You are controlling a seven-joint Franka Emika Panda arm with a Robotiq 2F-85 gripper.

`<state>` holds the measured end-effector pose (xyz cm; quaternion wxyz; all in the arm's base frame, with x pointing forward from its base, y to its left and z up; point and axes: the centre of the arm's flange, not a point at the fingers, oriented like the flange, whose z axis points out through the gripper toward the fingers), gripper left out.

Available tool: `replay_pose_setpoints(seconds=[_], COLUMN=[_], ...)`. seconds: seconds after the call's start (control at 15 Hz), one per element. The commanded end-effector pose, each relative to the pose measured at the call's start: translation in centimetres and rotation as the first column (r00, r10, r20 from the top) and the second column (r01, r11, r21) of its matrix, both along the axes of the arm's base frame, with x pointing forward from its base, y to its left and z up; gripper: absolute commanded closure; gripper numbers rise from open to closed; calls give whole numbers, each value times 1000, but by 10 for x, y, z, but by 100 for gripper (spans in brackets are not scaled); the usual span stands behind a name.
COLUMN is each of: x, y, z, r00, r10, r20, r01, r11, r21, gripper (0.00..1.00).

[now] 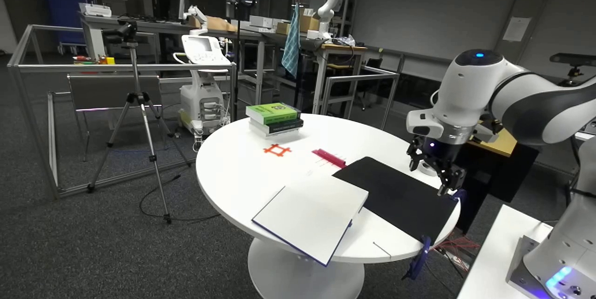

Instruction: Close the book

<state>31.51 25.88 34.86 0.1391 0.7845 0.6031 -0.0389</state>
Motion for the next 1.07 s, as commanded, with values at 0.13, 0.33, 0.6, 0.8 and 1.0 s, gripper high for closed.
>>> replay_pose_setpoints(seconds=[0.13, 0.33, 0.6, 0.8, 1.0], x=[-1, -3, -24, -43, -56], y=[-1, -4, 21, 51, 78], z=[-3, -3, -18, -46, -76], r00=[1000, 999, 974, 952, 924], r10=[-1, -8, 20, 127, 245], r20=[-5, 46, 224, 279, 295], r01=[1, 8, -48, -156, -253], r11=[1000, 1000, 992, 984, 967], r21=[-3, 15, 120, 82, -9], gripper=[0, 0, 0, 0, 0])
